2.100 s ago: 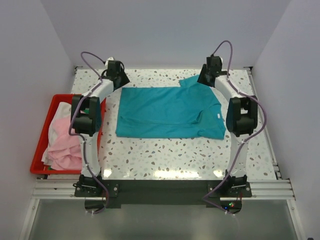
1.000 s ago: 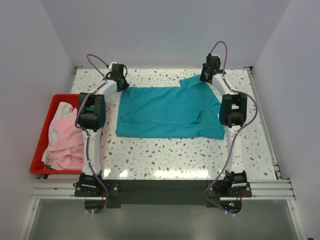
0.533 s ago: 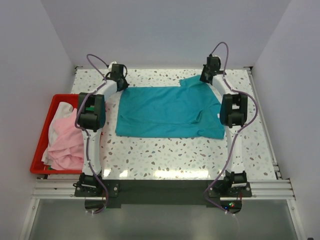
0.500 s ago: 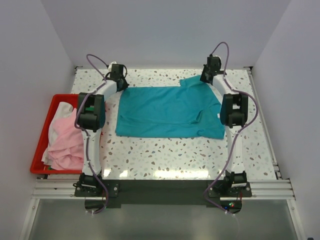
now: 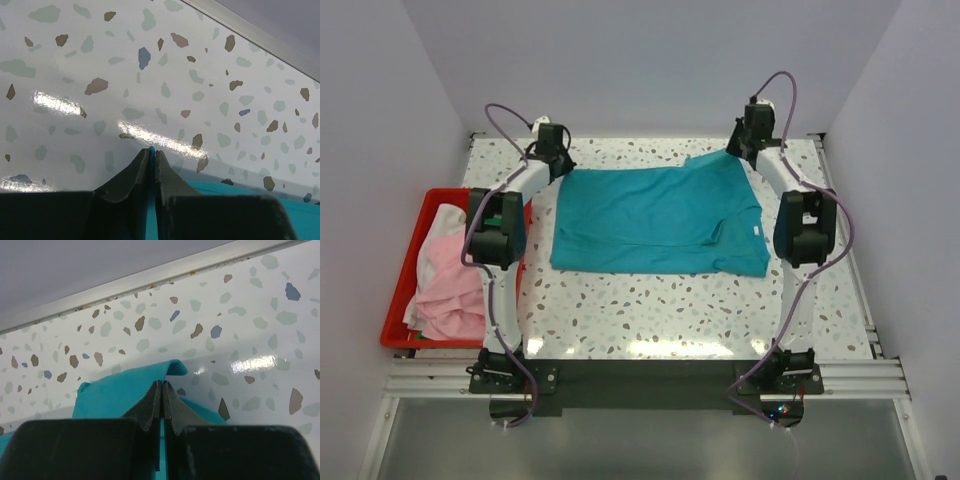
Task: Fold and stack the t-shirts
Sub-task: Fold the tshirt
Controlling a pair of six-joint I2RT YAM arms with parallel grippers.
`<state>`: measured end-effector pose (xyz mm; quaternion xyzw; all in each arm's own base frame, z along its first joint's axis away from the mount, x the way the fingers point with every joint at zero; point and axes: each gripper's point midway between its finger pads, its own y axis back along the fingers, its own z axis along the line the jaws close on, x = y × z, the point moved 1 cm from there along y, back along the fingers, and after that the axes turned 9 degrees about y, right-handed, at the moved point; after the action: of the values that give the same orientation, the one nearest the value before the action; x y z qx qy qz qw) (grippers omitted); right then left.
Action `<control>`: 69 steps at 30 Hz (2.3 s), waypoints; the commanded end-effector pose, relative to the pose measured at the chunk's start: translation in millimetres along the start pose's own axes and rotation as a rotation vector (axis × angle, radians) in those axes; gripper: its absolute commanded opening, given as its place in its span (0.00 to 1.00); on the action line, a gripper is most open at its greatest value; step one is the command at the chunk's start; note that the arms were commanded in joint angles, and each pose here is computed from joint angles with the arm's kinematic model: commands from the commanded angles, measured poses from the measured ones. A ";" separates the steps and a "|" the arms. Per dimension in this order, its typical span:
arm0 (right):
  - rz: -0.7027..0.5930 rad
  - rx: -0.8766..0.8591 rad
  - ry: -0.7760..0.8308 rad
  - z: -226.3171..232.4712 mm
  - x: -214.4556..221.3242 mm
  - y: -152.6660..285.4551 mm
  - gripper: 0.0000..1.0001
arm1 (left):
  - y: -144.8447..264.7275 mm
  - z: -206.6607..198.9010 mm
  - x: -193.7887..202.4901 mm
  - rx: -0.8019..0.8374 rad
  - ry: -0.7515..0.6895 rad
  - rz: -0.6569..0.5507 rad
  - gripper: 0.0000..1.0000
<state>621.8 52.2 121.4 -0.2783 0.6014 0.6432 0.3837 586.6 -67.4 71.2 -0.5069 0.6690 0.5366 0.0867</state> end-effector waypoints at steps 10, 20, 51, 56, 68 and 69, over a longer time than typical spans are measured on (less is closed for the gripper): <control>-0.111 -0.022 -0.099 -4.3 -16.9 84.0 0.00 | 39.9 11.3 -24.6 -0.018 0.022 -0.088 0.06; -0.074 -0.017 -0.143 -13.7 16.6 141.5 0.00 | 76.4 33.9 -9.5 -0.044 0.050 -0.074 0.03; 0.095 -0.001 -0.120 -19.3 66.3 171.9 0.53 | 149.2 38.0 26.6 0.111 0.141 0.007 0.59; 0.156 0.038 -0.075 -14.3 70.2 137.2 0.51 | 129.1 -4.7 41.9 0.156 0.053 0.065 0.54; 0.260 0.135 0.000 -16.8 117.2 115.5 0.50 | 119.5 -91.0 133.9 0.378 -0.108 0.250 0.50; 0.255 0.134 -0.003 -17.1 117.9 116.6 0.50 | 120.6 -103.7 131.5 0.420 -0.107 0.231 0.50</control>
<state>460.2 66.7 73.3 -0.1605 0.6619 0.6681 0.2995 454.8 -207.1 68.1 -0.3697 0.7900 0.4786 0.1006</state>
